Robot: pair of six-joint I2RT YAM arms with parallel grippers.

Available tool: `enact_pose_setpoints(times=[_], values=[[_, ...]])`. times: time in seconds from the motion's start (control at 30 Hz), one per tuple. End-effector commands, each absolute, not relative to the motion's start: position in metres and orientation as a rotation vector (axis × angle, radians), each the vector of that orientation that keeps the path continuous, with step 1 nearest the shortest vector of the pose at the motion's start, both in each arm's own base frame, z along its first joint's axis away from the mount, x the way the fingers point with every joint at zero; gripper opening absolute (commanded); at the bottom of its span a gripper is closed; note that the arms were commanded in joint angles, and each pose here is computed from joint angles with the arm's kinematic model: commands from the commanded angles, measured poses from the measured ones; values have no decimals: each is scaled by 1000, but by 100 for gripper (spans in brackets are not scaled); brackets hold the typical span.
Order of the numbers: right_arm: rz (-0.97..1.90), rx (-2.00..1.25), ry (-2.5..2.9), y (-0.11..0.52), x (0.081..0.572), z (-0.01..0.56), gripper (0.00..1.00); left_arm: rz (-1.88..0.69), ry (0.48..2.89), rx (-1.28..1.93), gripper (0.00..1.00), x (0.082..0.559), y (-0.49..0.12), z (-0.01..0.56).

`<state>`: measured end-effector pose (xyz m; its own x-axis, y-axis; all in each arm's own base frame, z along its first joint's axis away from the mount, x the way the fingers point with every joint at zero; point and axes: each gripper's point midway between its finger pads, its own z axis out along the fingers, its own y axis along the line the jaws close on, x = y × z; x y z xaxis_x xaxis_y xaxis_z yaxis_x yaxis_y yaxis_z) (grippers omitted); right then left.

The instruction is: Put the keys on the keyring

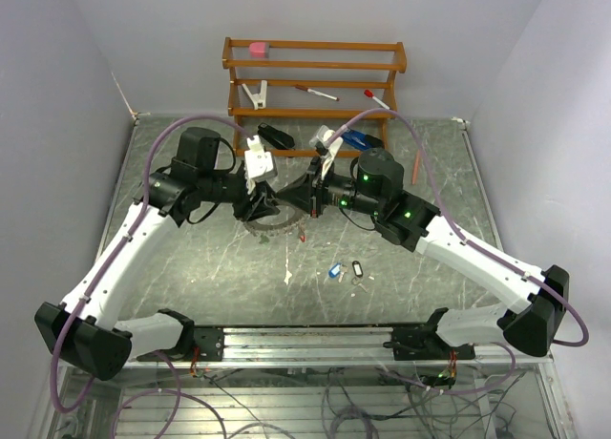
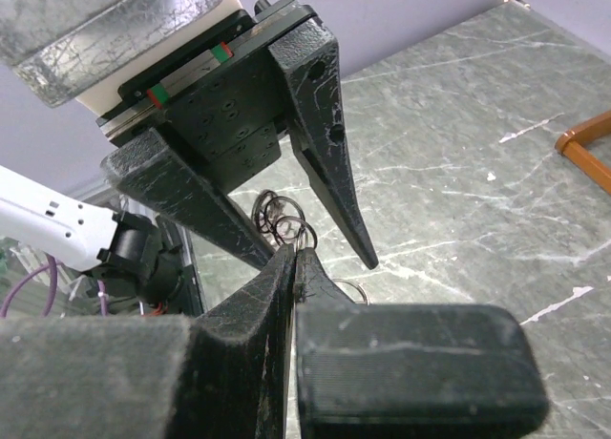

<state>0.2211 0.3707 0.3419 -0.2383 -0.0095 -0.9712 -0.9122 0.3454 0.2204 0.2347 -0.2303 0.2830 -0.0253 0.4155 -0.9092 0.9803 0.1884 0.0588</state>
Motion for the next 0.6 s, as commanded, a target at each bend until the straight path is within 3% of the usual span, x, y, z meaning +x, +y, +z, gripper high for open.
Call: enact_pose_setpoints(times=[0.0,0.23,0.33,0.57], values=[[1115,-841,1467,368,214,370,0,-814,1516,1361,47,238,-234,305],[1118,-832,1482,364,211,363,0,-809,1497,1374,27,237,-235,312],[1115,-828,1493,361,209,359,0,-800,1490,1381,8,237,-234,314],[1116,-848,1532,354,202,345,0,-782,1479,1403,7,235,-231,315]])
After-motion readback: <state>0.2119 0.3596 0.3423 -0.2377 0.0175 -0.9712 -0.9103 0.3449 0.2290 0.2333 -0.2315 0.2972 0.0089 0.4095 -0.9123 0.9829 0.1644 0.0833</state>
